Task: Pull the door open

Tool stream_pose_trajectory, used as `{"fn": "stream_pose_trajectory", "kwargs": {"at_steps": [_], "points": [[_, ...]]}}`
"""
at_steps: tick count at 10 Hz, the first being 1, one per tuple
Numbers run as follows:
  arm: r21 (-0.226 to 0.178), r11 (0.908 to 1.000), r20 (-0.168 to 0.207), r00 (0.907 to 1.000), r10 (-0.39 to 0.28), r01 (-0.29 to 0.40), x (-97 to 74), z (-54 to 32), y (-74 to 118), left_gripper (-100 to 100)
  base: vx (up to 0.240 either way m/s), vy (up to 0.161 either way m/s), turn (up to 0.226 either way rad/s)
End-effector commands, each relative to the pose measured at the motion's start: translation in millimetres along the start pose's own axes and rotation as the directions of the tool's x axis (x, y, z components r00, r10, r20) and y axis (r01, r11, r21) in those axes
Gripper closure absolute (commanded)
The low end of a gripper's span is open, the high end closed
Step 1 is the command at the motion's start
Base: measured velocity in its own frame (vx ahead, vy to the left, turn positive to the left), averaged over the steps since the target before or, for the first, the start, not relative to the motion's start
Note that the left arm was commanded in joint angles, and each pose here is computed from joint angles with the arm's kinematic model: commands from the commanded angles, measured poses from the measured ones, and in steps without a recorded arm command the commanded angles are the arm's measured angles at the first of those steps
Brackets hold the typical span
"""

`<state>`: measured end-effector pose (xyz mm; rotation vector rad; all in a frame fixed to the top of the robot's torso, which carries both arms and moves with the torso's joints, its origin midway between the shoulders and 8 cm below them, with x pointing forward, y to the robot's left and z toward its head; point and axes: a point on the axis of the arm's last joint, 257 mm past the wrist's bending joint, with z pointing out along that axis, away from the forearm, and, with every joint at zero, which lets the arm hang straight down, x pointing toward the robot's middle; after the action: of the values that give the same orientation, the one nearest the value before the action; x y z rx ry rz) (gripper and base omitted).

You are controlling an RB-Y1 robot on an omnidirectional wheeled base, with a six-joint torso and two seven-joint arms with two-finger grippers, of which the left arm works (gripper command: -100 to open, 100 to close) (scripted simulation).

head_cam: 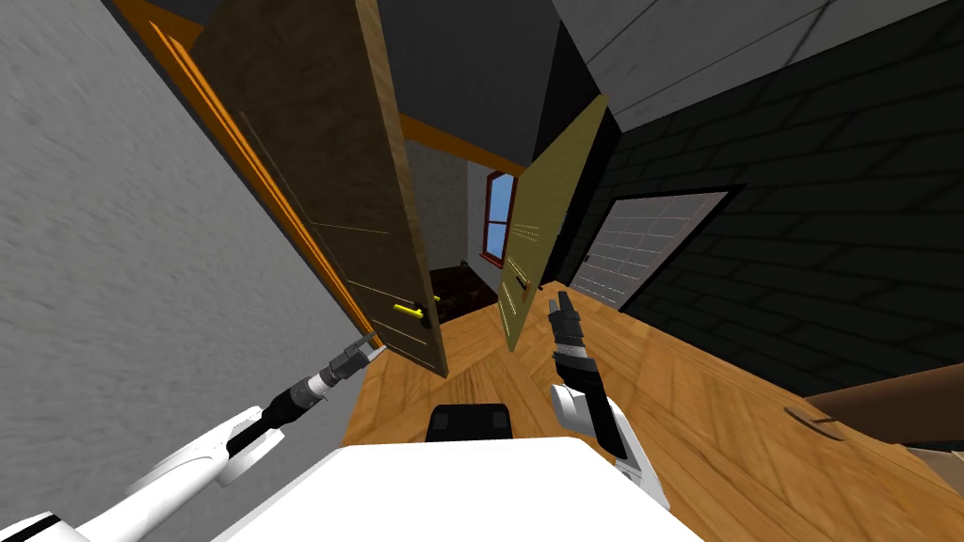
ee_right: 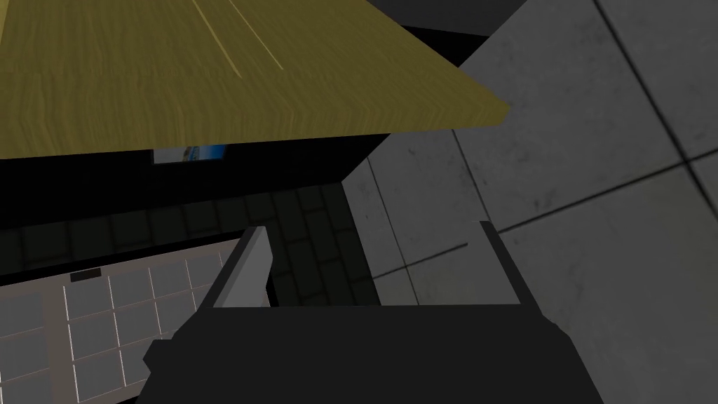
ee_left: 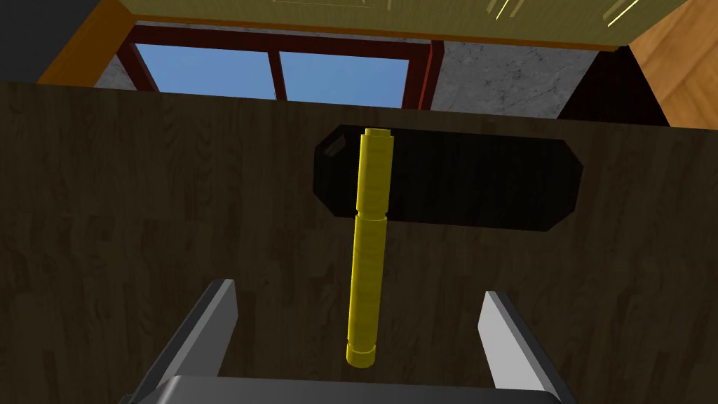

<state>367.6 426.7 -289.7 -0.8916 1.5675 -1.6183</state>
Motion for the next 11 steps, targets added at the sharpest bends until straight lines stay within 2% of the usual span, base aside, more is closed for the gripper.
{"fn": "stream_pose_trajectory", "kwargs": {"at_steps": [1,2,3,4,5,10,11], "points": [[0.005,1.0,0.001,1.0,0.001,-0.001,-3.2,-0.2,-1.2,-100,-0.028,0.029,-0.021],[-0.007,1.0,0.013,0.9999,0.0,0.0,-6.2,-4.5,2.0,-100,0.008,0.003,-0.013],[-0.026,0.9997,0.082,0.9966,0.006,-0.004,-27.3,-18.3,2.1,-100,-0.039,0.06,0.184],[-0.012,0.9999,0.046,0.9989,0.003,-0.003,-16.6,-10.3,1.0,-100,-0.026,0.034,0.047],[-0.016,0.9999,0.072,0.9974,0.005,-0.004,-24.4,-5.7,2.1,-100,0.167,-0.057,-0.141],[-0.017,0.9998,0.127,0.9919,0.007,-0.005,-40.8,11.8,3.0,-100,0.241,-0.08,-0.116],[-0.017,0.9998,0.121,0.9927,0.008,-0.006,-39.4,9.8,2.8,-100,0.107,-0.033,-0.02]]}}
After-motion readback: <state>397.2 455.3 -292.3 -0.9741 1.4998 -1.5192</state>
